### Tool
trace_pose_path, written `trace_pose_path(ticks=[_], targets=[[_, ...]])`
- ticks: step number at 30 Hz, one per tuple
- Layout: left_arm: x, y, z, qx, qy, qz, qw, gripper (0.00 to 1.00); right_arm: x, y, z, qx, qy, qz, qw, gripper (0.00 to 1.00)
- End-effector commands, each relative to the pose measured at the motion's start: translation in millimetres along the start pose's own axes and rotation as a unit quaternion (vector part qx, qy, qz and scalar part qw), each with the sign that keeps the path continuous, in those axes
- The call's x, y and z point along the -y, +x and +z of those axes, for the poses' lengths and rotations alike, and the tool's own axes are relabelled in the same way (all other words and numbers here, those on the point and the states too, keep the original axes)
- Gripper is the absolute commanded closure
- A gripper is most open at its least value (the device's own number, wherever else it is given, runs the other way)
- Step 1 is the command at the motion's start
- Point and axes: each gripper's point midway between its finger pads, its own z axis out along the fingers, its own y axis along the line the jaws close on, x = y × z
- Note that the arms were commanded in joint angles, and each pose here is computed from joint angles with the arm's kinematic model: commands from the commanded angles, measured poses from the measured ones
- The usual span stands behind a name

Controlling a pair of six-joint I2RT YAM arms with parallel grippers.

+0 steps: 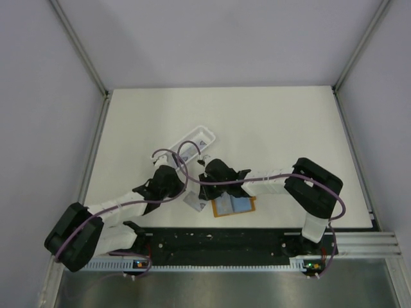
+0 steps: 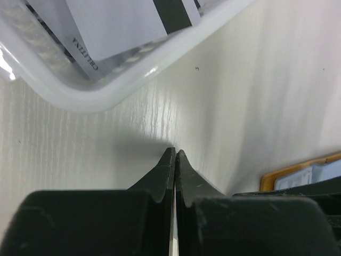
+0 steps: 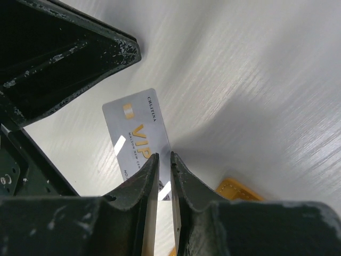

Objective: Put the credit cards into the card holder
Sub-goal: Pick up the credit card from the center of the board.

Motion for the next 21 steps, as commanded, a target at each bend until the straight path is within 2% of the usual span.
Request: trace_pose_path(ticks=[1,7,12,21], targets=[[-6.4,25.0,-7.4,-0.033,0.003,-0.001,0.999,1.0,16.4,36.1,-0.8,-0.04,0.036,0.007,0.999,0.85],[-5.7,45.4,-13.7,-0.051,-0.005,-0.01,0.999,1.0,14.2,37.3,-4.8,-0.033,0.036,0.014,0.999,0.84],[-21.2,56.9,-23.4,-0.06,-0.035,-0.021,0.997,1.0,10.5,39.8,-10.0,-0.031,0.035,0.013,0.999,0.84],[-27.6,67.4,-35.9,-0.064,-0.028,-0.025,0.997,1.0,3.4,61.8,-15.2,-0.04,0.041,0.012,0.998,0.84]])
